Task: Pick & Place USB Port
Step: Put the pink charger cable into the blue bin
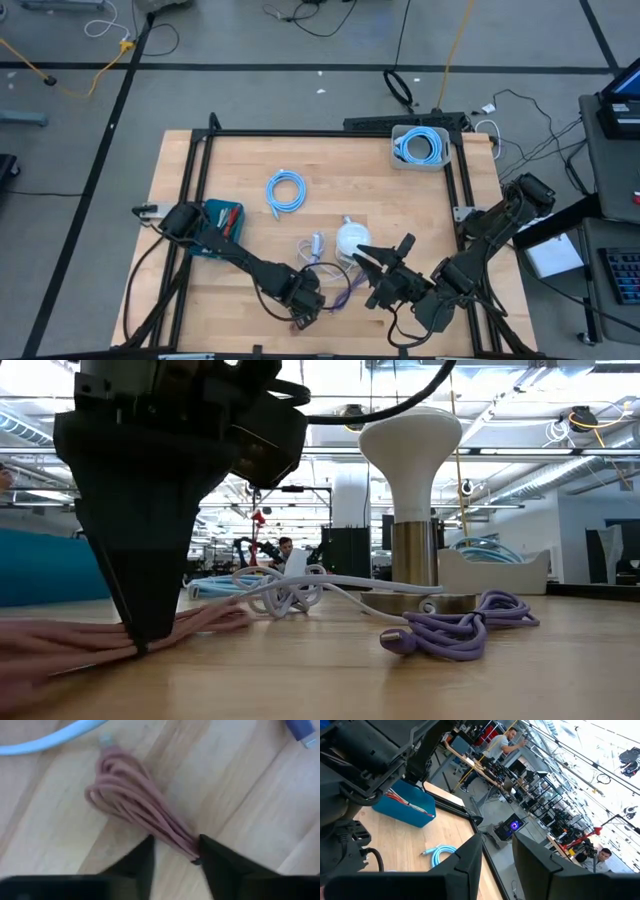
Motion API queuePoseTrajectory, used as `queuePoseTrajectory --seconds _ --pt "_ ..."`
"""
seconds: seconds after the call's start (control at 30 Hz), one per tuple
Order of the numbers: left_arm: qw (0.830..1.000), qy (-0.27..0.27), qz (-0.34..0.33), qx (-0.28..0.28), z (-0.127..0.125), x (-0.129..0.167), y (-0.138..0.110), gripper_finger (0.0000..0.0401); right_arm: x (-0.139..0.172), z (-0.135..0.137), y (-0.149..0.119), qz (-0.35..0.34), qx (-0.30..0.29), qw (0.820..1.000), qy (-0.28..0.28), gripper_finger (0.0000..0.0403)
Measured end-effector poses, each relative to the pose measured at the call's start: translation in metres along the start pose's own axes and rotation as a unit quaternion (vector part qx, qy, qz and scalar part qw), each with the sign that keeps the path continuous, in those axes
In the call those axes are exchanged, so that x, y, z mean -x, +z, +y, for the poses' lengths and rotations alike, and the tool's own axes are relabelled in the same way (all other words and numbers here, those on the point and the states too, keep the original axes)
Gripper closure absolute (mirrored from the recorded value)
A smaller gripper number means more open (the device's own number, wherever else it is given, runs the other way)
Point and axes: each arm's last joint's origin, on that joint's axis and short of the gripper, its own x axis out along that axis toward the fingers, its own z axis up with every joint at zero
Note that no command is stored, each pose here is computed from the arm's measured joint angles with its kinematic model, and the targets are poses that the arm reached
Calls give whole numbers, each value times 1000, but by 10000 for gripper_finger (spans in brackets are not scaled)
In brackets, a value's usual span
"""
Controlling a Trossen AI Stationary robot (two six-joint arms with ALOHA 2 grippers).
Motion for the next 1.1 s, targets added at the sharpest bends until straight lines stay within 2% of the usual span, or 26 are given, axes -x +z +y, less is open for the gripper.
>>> queuePoseTrajectory --seconds 0.1,0.17,0.3,0.43,0.53,0.63,0.73,0.8,0.93,1.0,1.1 --pt "1000 -21 -5 -19 -4 0 1 355 0 0 0 0 0 1000 -1 303" --pt "999 -29 -8 -31 -6 -1 2 381 0 0 0 1 0 1000 -1 303" --pt "999 -28 -3 -34 -5 0 1 386 0 0 0 0 0 1000 -1 303" --pt "999 12 21 -33 3 16 -7 392 2 0 0 -1 0 1000 1 303" --pt "993 113 37 -11 24 43 -18 397 2 1 0 -2 0 1000 1 303" --pt "986 164 -9 29 38 87 -23 398 2 0 0 -2 0 1000 1 303" --pt "957 274 -50 81 66 128 -36 398 2 0 0 -2 -2 1000 1 303" --pt "947 286 -87 115 74 150 -44 398 2 1 0 -2 -2 1000 2 303" --pt "941 266 -136 161 95 173 -57 398 2 1 1 -3 -3 1000 3 303" --pt "934 276 -143 178 108 172 -60 398 2 1 1 -3 -4 1000 3 303" --pt "921 309 -110 209 136 157 -70 399 3 1 1 -3 -4 1000 4 303"
